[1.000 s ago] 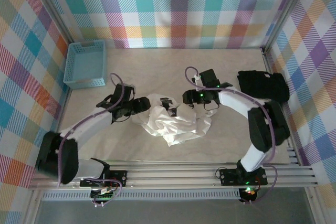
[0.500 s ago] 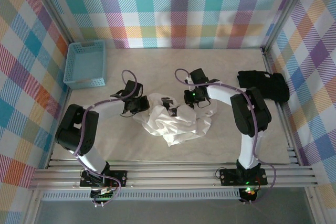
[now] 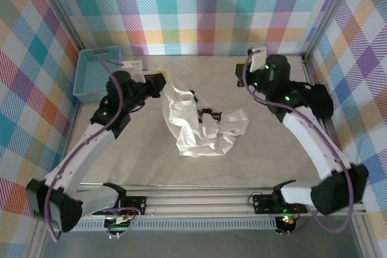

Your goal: Fold the inside-out t-shirt

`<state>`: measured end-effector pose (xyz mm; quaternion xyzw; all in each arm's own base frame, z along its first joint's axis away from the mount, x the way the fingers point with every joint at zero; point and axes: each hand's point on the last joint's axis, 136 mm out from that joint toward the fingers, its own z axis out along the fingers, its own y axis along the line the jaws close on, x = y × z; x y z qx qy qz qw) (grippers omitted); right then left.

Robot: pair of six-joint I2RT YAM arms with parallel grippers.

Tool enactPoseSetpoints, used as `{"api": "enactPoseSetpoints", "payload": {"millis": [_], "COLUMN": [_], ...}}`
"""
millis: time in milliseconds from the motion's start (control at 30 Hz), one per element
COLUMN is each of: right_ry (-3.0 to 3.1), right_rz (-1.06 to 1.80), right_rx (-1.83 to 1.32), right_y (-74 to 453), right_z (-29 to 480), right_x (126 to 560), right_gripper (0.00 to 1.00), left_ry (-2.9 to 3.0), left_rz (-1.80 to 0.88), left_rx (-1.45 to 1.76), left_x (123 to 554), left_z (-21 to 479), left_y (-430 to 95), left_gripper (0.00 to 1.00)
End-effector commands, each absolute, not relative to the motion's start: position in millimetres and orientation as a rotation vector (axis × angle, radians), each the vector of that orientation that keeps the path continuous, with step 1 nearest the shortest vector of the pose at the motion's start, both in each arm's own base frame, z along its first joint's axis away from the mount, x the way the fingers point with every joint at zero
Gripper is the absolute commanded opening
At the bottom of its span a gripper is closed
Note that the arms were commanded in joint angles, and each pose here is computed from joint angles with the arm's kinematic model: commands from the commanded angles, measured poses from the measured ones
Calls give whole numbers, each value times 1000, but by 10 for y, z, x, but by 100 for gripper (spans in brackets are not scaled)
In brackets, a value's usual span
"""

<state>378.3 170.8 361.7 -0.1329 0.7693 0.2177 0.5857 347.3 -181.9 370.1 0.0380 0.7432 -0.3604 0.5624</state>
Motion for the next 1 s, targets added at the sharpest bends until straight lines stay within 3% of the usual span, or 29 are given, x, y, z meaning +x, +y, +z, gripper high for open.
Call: {"api": "enactPoseSetpoints", "payload": {"millis": [0,133,267,433,567,967], "right_ry": [1796,1828,1915,1986,2130,2405], "right_rz": [570,766,847,1016,1069,794], "right_rx": [-377,-522,-628,-740,-765,-939], "right_y": [1795,2237,2586,2955,3154,3319], "right_z": [3416,3044,2553,1978,1463,566], "right_x": [3589,3434,3496,3585,3750,3978], "right_gripper": [2,38,57,69,72,80], "left_ry": [1571,1524,1543,1588,1606,1619], "left_rz": [-975,-1095,-1124,-1082,-1061,-1015], "left_rx": [256,431,485,497,493,461], "left_x": [3157,2929,2817,2755,2746,2794], "left_z": [4164,4084,3873,3715,3677,3671], "left_y": [-1953,-2161,-2201,-2156,-2131,-2076], "left_gripper": [0,0,0,0,0,0]}}
